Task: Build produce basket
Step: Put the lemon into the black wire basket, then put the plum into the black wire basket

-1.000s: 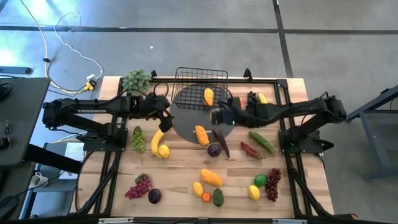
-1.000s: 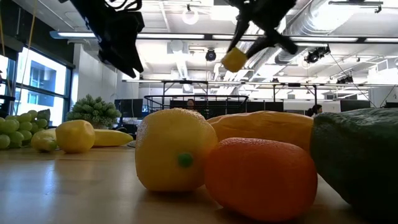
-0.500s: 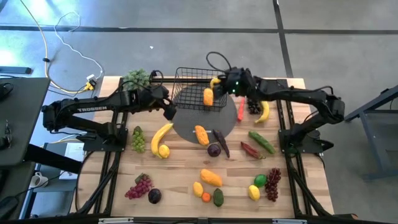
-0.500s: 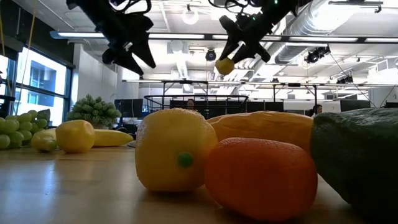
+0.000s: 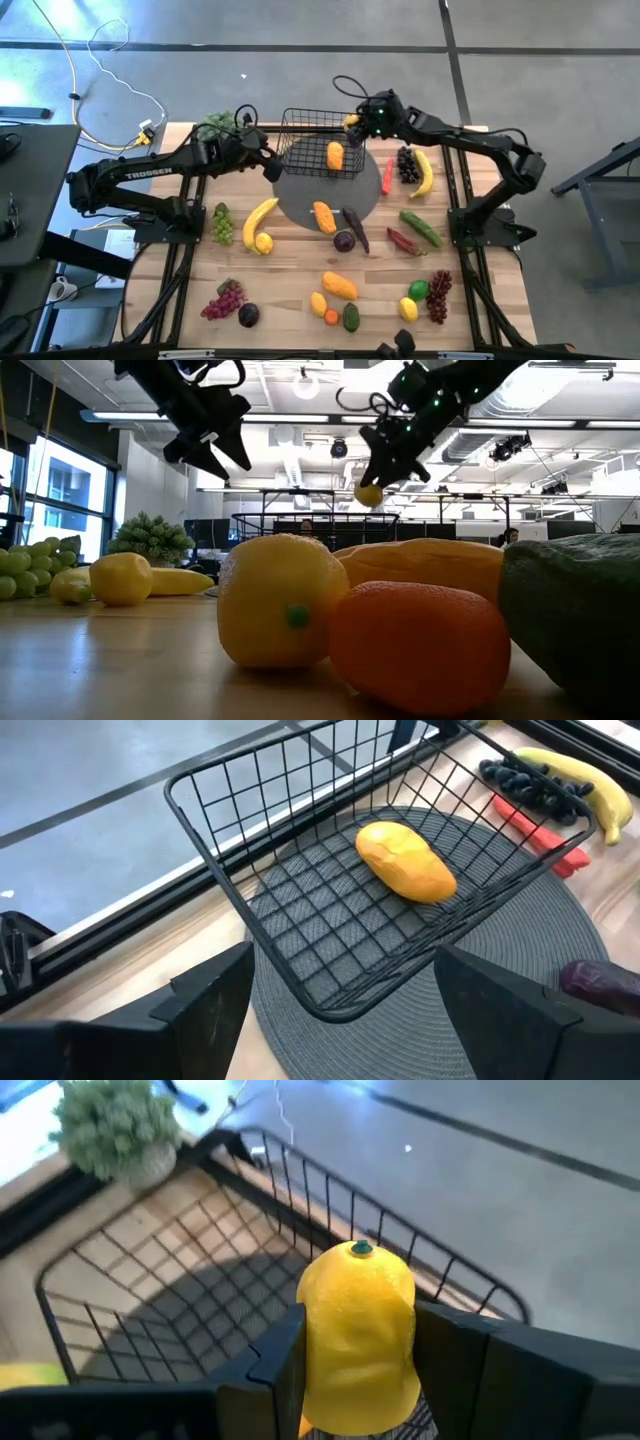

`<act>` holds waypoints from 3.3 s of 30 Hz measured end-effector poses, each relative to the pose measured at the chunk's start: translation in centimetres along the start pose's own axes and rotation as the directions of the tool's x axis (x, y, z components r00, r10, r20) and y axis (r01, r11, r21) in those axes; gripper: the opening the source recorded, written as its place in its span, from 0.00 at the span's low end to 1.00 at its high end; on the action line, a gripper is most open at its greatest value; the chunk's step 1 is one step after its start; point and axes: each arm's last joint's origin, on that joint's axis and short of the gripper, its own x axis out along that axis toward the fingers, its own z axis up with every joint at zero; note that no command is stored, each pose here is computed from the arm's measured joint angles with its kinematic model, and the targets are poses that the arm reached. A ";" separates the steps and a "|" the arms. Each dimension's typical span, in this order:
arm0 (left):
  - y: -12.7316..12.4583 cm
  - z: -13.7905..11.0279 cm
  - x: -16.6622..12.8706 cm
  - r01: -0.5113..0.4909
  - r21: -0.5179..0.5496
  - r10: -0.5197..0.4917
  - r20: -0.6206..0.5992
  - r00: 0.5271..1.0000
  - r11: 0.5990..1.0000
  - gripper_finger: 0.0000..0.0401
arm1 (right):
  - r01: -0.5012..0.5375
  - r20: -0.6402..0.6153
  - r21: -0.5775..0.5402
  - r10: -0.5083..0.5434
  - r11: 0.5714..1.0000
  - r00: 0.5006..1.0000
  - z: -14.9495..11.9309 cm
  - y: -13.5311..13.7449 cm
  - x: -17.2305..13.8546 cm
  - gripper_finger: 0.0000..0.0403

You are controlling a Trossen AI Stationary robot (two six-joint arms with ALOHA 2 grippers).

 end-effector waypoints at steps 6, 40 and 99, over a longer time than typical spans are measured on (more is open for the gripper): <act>0.0 -0.1 0.0 -0.001 0.002 0.001 -0.006 1.000 1.000 0.75 | -0.004 -0.071 -0.027 0.003 1.000 0.997 -1.2 -0.1 2.3 0.32; -1.6 -2.0 -0.7 0.227 -0.007 -0.223 -0.219 0.950 0.974 0.75 | 0.091 -0.151 -0.060 -0.099 0.994 0.984 -2.9 -0.7 4.4 0.53; -10.5 -13.3 -12.2 0.698 0.143 -0.434 -0.691 0.578 0.701 0.75 | -0.082 -0.237 0.143 0.114 0.986 0.965 -6.5 11.5 -8.0 0.53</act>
